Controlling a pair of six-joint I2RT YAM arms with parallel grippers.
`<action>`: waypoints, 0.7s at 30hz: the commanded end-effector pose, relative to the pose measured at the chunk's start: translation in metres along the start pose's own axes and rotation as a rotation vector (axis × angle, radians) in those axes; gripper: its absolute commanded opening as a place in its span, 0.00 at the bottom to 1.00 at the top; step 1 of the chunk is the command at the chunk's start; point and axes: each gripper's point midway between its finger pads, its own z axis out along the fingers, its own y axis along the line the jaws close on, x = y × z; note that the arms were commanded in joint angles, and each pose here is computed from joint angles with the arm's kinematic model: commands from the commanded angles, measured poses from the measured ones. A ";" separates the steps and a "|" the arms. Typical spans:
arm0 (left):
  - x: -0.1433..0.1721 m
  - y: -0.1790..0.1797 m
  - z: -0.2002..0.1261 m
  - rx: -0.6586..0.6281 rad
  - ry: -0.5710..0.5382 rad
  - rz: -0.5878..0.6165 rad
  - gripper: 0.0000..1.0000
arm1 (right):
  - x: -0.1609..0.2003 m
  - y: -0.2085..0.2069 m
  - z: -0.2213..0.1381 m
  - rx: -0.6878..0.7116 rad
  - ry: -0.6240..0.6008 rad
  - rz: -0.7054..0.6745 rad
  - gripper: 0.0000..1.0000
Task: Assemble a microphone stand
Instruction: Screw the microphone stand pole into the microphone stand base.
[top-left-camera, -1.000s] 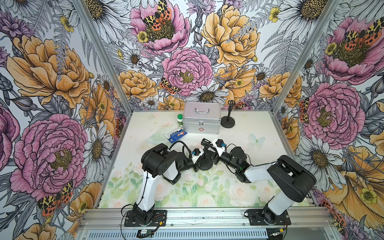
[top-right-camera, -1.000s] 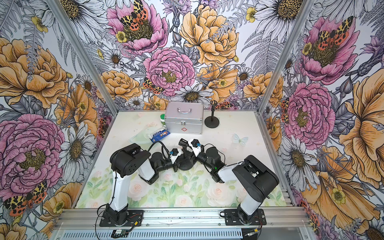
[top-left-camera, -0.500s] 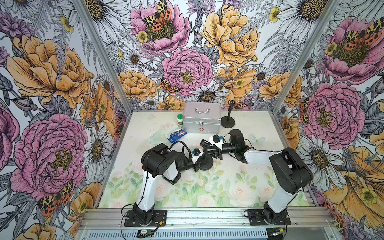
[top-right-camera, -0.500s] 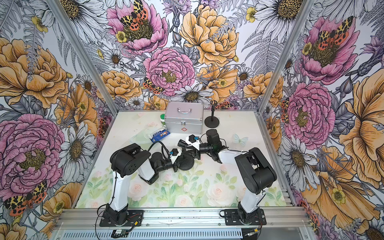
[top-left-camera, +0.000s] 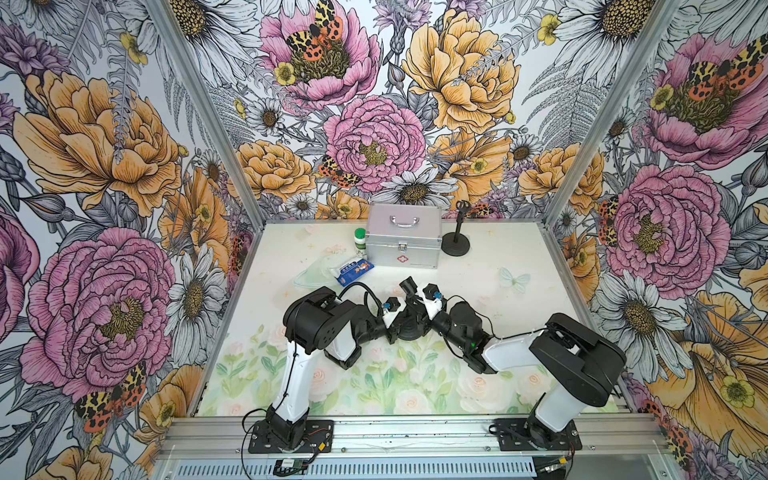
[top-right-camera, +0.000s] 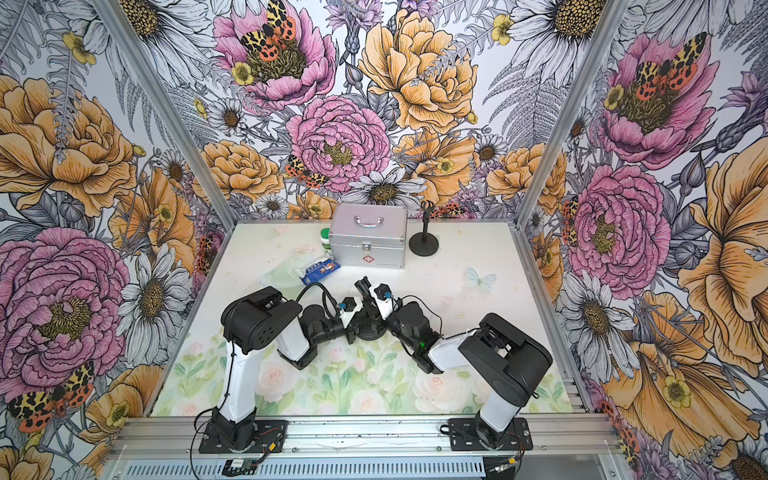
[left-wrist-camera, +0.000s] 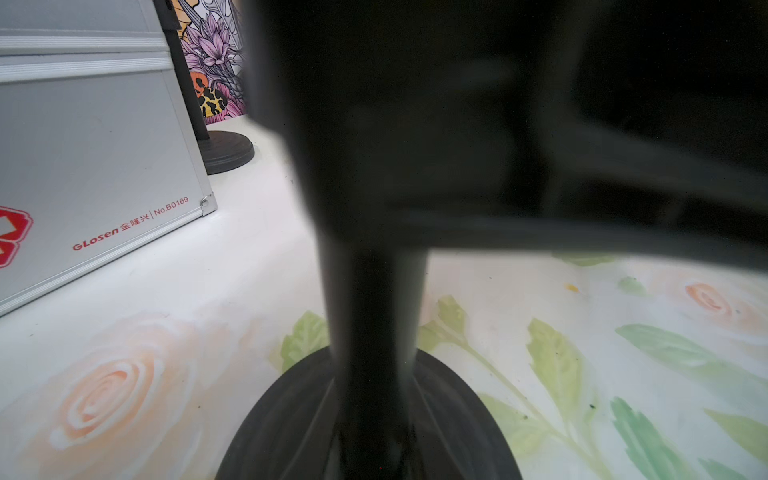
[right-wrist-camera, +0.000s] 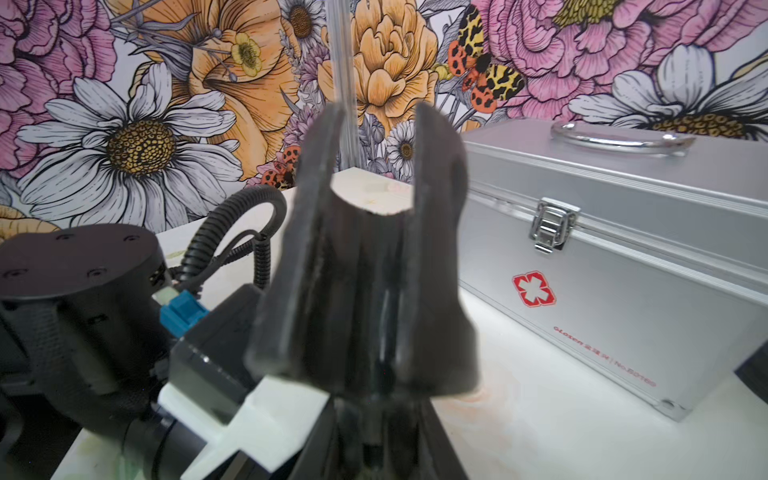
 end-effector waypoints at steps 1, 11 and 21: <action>0.010 0.004 0.001 -0.011 0.021 -0.004 0.22 | 0.037 -0.009 -0.004 0.016 0.108 0.002 0.17; 0.006 0.003 0.001 -0.003 0.013 0.005 0.22 | 0.025 0.009 -0.021 -0.560 0.182 -0.160 0.39; 0.006 -0.001 0.001 0.015 0.012 0.001 0.22 | 0.004 0.002 0.003 -0.685 0.207 -0.137 0.37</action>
